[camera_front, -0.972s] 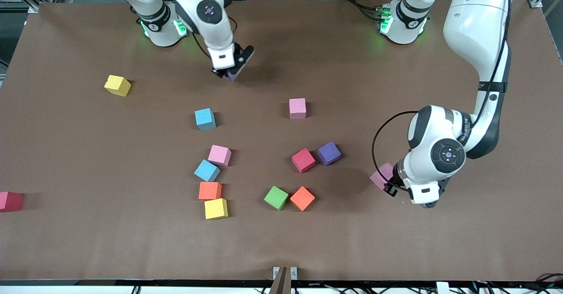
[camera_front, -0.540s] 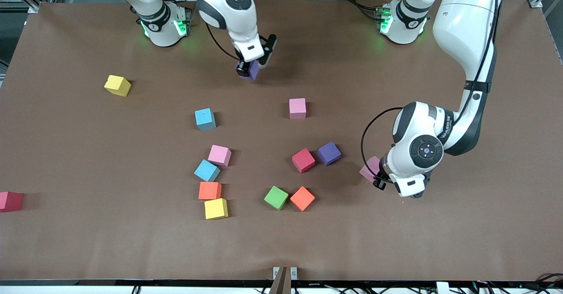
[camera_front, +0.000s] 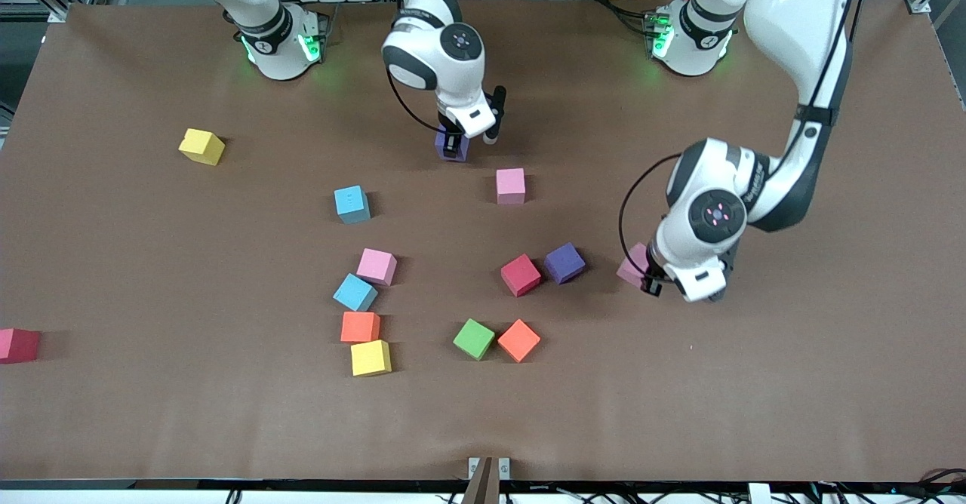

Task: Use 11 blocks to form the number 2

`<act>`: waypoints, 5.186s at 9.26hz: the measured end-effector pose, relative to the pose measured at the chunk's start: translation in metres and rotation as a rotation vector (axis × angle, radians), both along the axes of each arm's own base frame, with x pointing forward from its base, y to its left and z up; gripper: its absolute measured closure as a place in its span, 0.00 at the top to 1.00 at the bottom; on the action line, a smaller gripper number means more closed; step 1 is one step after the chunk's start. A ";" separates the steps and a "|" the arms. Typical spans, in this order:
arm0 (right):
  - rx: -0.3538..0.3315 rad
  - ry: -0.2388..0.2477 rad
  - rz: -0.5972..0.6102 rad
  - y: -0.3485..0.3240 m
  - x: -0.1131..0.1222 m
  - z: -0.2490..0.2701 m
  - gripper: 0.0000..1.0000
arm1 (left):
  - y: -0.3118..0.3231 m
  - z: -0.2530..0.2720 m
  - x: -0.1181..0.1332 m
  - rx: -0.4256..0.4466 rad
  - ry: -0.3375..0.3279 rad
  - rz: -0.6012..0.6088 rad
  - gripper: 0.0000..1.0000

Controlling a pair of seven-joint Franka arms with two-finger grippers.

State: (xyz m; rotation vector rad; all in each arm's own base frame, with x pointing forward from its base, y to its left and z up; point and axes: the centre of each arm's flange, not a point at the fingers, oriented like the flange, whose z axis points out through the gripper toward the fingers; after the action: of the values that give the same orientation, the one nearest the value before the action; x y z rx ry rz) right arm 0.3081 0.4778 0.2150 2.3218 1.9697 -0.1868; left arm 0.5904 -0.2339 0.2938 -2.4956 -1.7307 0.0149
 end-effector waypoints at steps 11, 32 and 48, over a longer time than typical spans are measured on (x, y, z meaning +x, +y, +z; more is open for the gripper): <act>0.003 -0.059 0.039 0.030 -0.041 -0.017 0.59 | -0.070 -0.008 -0.088 0.059 0.006 0.255 0.54; -0.082 -0.027 -0.034 0.025 0.044 0.116 1.00 | -0.122 -0.027 -0.149 0.088 0.044 0.350 0.54; -0.064 -0.113 -0.538 -0.246 0.278 0.156 1.00 | -0.266 -0.059 -0.278 -0.019 0.129 0.434 0.54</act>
State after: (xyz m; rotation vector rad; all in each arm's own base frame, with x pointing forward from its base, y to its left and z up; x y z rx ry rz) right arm 0.5864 0.2320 0.3709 2.6935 1.2333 -0.1456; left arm 0.3126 -0.5000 0.2351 -2.0270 -2.1787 0.2206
